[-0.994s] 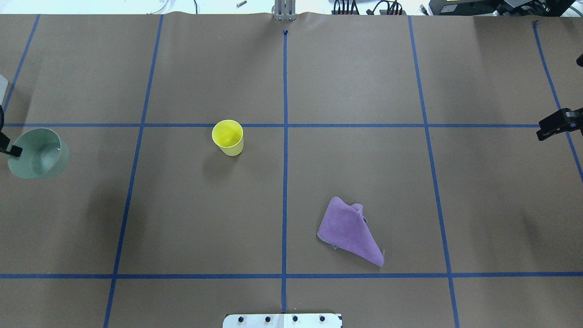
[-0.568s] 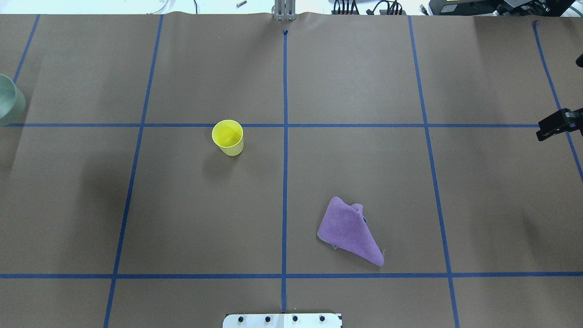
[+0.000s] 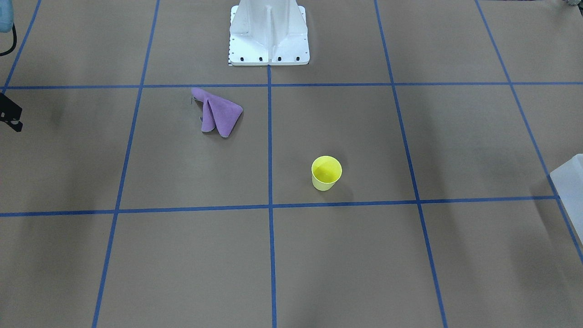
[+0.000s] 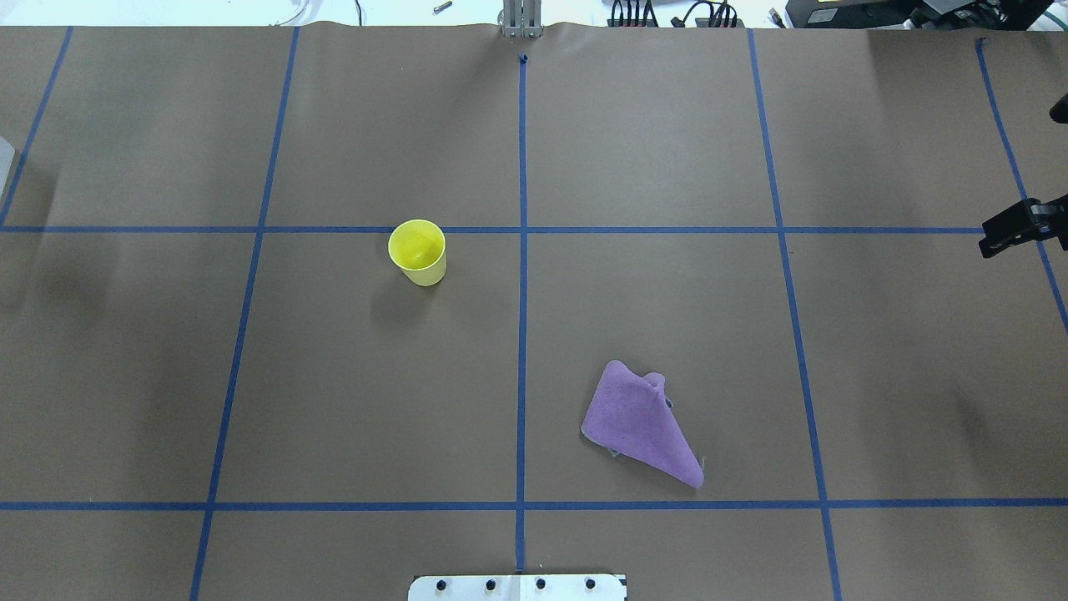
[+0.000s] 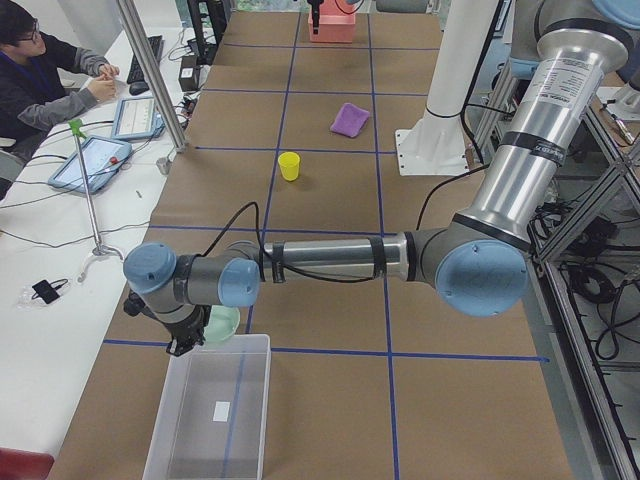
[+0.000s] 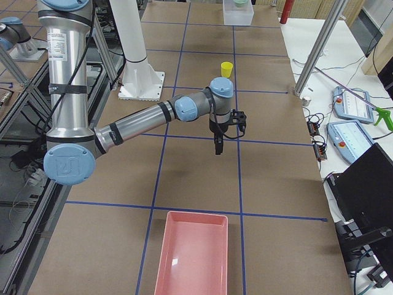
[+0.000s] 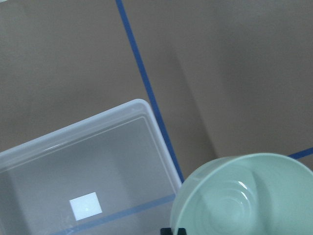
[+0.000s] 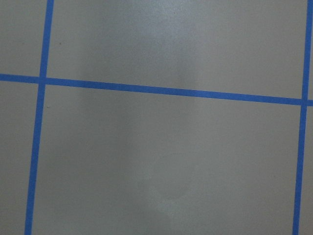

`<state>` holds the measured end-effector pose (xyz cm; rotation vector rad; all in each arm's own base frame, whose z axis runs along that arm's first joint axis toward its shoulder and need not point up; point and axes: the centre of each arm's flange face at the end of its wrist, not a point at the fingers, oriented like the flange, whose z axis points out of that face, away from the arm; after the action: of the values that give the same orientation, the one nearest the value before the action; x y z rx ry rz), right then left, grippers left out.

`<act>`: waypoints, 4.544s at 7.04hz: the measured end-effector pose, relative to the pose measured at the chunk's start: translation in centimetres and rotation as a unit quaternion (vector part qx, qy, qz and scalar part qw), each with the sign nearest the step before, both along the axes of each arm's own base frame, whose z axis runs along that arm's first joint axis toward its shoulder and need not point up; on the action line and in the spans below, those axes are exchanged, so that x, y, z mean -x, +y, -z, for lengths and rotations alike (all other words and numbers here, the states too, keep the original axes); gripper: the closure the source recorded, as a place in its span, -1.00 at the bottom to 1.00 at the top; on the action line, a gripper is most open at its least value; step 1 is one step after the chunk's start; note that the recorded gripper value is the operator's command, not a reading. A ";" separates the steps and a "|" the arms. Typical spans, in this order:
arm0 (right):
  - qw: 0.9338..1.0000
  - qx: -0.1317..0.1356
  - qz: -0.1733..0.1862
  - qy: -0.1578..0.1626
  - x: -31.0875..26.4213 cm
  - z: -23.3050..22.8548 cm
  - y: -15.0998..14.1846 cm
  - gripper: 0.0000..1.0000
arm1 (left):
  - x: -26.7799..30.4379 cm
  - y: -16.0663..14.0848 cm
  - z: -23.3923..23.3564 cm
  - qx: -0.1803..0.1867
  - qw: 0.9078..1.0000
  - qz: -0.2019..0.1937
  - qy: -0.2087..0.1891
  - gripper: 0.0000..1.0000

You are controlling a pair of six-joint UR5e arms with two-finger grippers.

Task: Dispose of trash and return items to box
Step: 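Release the bowl in the clear bin and raise the left gripper, then move the left gripper to the yellow cup while the right arm advances, then close the left gripper on the yellow cup rim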

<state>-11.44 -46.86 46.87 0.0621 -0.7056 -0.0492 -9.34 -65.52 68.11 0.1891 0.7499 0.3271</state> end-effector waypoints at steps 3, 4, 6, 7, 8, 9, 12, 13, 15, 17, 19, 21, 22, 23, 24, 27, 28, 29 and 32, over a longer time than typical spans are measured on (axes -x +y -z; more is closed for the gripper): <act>1.000 0.001 0.000 0.000 0.1 -0.1 -0.2 -1.00 | -3.0 -0.6 -8.3 0.008 1.000 0.009 -0.021 1.00; 1.000 0.000 0.000 0.000 0.1 0.0 -0.2 -1.00 | -5.4 -0.6 -9.2 0.015 0.999 0.017 -0.028 0.57; 1.000 0.000 0.000 -0.001 0.1 0.0 -0.2 -1.00 | -7.2 -0.3 -10.0 0.020 0.999 0.020 -0.032 -0.98; 1.000 -0.001 0.000 -0.001 0.1 0.1 -0.2 -1.00 | -7.3 0.0 -10.2 0.014 0.999 0.018 -0.033 -0.98; 1.000 -0.001 0.000 -0.001 0.1 0.2 -0.2 -1.00 | -6.8 0.1 -10.2 0.006 0.999 0.021 -0.032 -0.98; 1.000 -0.002 0.000 -0.001 0.1 0.2 -0.2 -1.00 | -5.3 -0.1 -9.6 -0.002 0.999 0.032 -0.030 -0.98; 1.000 -0.004 0.000 -0.003 0.2 0.5 -0.4 -1.00 | -2.6 -2.7 -2.1 -0.001 0.998 0.057 -0.019 -0.98; 1.000 -0.005 0.000 -0.003 0.2 0.6 -0.4 -1.00 | -2.8 -3.3 2.9 0.014 0.997 0.075 -0.012 -0.98; 1.000 -0.005 -0.002 -0.005 0.6 1.0 -0.6 -1.00 | -8.8 -2.0 12.2 0.057 0.991 0.119 0.030 -0.99; 1.000 -0.006 -0.002 -0.006 0.9 1.3 -0.7 -1.00 | -19.7 1.6 20.7 0.100 0.983 0.133 0.073 -0.98; 1.000 -0.003 -0.005 -0.009 1.4 1.7 -0.8 -1.00 | -31.6 6.8 29.2 0.135 0.979 0.113 0.107 -0.98; 1.000 0.005 -0.015 -0.017 3.1 3.3 -1.1 -1.00 | -41.6 11.1 35.4 0.155 0.977 0.088 0.118 -0.98; 0.999 0.011 -0.022 -0.022 4.6 4.5 -1.3 -1.00 | -46.5 13.3 37.1 0.155 0.978 0.091 0.107 -0.97; 0.999 0.017 -0.029 -0.026 6.1 5.6 -1.4 -1.00 | -50.1 15.1 38.2 0.155 0.978 0.097 0.100 -0.96; 0.999 0.020 -0.032 -0.027 7.2 6.2 -1.3 -1.00 | -52.0 15.7 39.4 0.158 0.977 0.104 0.102 -0.96; 0.999 0.022 -0.033 -0.026 8.0 6.5 -1.1 -1.00 | -54.7 14.5 40.0 0.166 0.966 0.128 0.148 -0.91; 0.999 0.022 -0.033 -0.025 8.1 6.5 -1.1 -1.00 | -55.5 13.8 38.6 0.167 0.963 0.133 0.164 -0.44; 0.999 0.021 -0.033 -0.024 8.1 6.5 -1.1 -1.00 | -55.9 13.4 37.7 0.165 0.962 0.134 0.172 0.09; 0.999 0.021 -0.033 -0.023 8.2 6.4 -1.1 -1.00 | -56.2 13.1 37.0 0.164 0.961 0.134 0.176 1.00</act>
<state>-19.65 -47.98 40.42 0.0469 -0.7501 0.0299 46.86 -52.39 31.06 0.0316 1.1057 -0.0955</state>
